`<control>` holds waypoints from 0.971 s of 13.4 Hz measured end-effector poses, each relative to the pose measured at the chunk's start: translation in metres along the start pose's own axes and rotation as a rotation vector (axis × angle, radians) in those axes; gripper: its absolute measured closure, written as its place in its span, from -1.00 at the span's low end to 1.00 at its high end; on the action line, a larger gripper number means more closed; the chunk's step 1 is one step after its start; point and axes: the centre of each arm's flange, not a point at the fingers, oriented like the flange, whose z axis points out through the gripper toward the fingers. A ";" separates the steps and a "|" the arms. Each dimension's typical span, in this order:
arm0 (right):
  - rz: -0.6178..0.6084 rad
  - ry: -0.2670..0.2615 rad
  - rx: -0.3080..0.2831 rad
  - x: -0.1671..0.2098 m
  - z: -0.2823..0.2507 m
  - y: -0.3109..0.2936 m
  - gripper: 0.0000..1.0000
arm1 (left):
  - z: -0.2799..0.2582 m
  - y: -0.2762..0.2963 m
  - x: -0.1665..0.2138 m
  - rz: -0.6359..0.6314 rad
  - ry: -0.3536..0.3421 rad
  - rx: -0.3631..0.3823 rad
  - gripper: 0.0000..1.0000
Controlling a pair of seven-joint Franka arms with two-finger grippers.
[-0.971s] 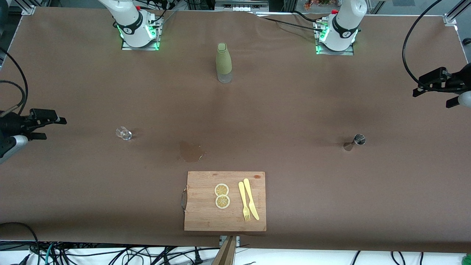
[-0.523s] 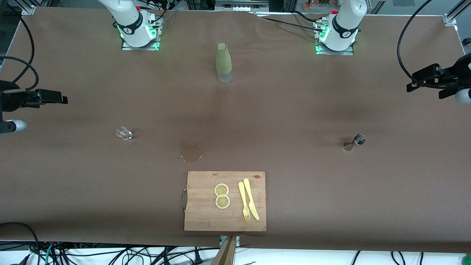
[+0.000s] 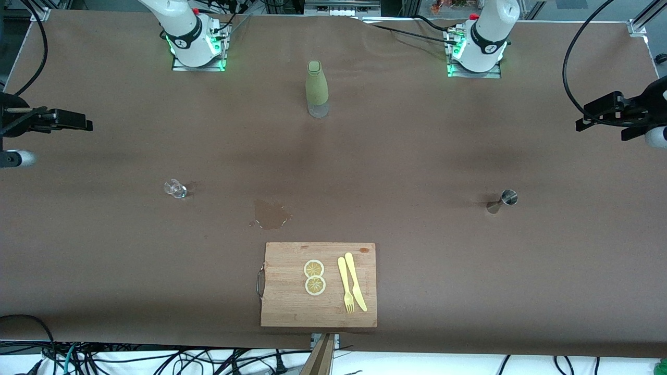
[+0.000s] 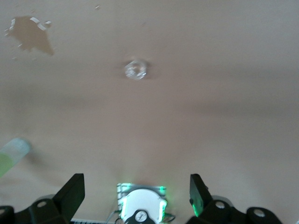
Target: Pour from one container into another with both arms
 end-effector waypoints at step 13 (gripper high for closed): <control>0.027 0.143 -0.026 -0.047 -0.050 -0.015 -1.00 | 0.002 -0.001 0.000 -0.003 -0.003 0.000 -1.00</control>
